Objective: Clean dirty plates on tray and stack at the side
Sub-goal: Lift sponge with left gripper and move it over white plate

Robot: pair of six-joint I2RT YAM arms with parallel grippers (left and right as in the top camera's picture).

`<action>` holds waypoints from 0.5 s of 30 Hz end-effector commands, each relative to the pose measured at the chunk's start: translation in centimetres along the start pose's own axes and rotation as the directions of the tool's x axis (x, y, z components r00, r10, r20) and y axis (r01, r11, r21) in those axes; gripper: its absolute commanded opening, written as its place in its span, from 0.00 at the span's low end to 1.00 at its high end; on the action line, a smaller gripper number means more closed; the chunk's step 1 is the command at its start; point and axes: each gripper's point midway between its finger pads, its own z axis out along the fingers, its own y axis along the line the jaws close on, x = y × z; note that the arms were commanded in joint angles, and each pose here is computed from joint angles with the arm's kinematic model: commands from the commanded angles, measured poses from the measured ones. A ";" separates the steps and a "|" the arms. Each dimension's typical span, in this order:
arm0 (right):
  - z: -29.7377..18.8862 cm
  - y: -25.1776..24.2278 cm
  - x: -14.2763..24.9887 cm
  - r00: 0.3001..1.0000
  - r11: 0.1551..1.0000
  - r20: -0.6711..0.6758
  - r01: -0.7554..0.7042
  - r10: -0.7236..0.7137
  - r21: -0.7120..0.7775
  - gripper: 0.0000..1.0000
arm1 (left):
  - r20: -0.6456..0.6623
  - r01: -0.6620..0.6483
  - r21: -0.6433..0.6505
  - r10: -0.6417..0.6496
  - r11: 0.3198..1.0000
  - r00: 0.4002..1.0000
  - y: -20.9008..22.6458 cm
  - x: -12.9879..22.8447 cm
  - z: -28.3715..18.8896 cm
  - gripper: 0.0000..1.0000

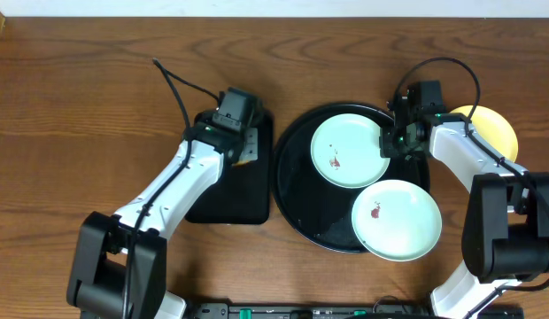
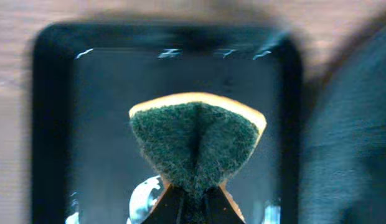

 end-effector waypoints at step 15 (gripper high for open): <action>-0.9 0.5 -0.5 1.000 1.000 0.027 0.014 -0.013 -0.011 0.05 | 0.046 -0.014 0.496 -0.010 0.868 0.999 -17.6 -0.7 -1.8 0.07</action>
